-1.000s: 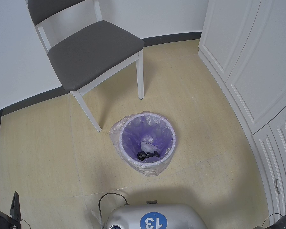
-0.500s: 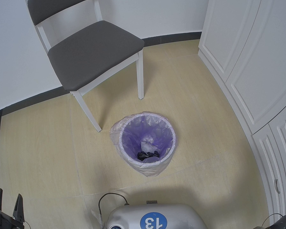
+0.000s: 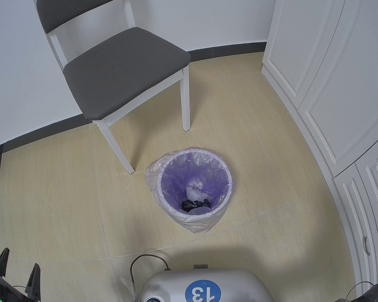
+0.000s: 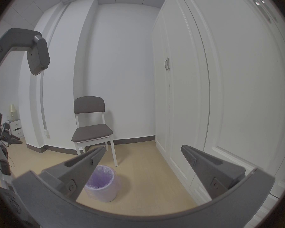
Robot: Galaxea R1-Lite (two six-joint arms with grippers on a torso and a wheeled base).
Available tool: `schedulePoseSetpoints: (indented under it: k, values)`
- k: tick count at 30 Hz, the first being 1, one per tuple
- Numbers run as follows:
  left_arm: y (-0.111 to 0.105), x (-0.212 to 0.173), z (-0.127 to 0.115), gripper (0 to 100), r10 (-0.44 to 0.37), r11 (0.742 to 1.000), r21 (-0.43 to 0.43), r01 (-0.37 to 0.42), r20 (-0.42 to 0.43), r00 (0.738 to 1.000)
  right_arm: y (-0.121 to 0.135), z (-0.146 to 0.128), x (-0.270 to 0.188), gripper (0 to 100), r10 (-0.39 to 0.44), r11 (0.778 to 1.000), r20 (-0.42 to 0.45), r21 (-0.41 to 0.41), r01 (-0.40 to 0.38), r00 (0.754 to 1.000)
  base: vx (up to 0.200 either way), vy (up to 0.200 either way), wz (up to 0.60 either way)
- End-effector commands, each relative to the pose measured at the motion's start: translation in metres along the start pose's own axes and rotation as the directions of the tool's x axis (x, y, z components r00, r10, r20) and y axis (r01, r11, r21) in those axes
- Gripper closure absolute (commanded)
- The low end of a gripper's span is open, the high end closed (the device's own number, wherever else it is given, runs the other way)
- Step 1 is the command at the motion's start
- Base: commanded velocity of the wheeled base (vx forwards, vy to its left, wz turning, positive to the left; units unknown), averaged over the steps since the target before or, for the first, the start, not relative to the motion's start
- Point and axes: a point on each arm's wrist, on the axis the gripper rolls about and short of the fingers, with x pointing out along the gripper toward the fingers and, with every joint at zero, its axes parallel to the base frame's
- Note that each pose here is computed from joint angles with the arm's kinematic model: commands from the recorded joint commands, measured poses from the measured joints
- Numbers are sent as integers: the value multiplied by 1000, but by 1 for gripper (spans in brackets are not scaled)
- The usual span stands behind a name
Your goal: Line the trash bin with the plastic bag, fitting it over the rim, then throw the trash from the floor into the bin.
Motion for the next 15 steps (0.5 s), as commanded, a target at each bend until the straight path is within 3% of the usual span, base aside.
schedulePoseSetpoints:
  k: [1,10,15]
  values:
    - [0,0,-5,0,3,1000,-5,-3,-3,1000,0,-2,-1,0,5,1000,-1,3,-5,1000,0,0,0]
    - [0,0,-5,0,2,1000,6,-2,-2,1000,0,-3,-1,0,-6,1000,2,6,6,1000,0,0,0]
    - [0,0,-5,0,0,1000,8,0,-2,1000,-1,-18,1,0,-44,999,15,-1,44,999,0,0,0]
